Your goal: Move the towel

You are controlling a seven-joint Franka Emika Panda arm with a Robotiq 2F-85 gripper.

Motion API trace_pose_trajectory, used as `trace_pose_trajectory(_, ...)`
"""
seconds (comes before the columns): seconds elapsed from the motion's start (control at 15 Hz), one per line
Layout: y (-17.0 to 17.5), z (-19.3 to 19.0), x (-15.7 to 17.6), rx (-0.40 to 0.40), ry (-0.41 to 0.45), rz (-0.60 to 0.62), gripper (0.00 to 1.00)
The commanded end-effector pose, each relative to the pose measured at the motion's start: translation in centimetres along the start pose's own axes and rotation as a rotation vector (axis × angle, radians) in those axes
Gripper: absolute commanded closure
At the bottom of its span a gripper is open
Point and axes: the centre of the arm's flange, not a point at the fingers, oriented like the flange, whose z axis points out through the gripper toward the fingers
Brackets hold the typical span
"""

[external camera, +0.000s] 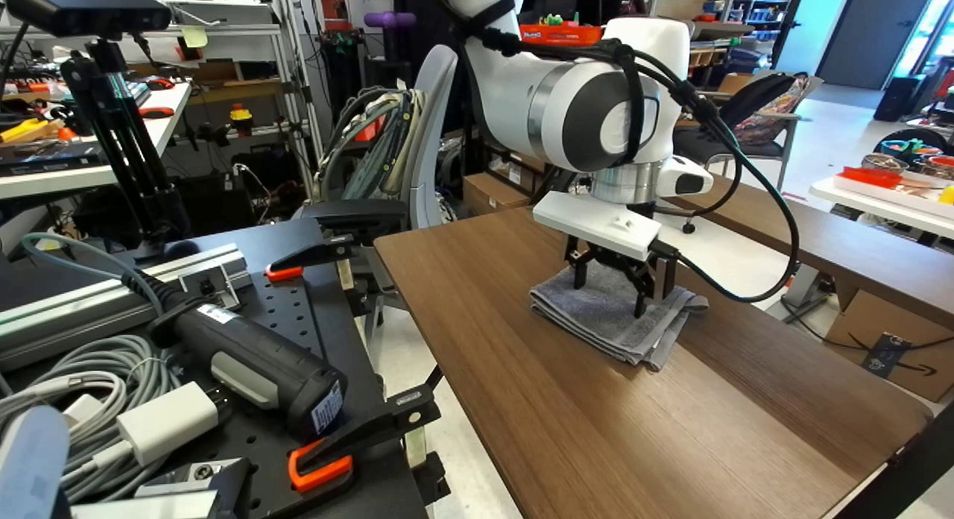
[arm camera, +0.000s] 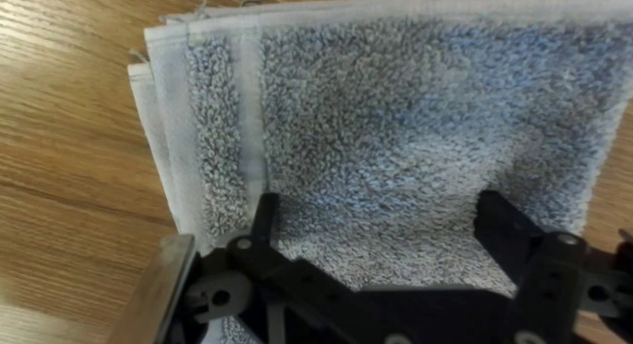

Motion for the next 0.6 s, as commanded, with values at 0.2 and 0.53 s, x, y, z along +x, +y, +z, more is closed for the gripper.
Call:
trace_pose_trajectory(0.2,3.3,2.3,0.0,-0.001,-0.025,-0.001,0.0)
trace_pose_trajectory(0.53,6.4,4.8,-1.2,-0.031,-0.093,0.026,0.0)
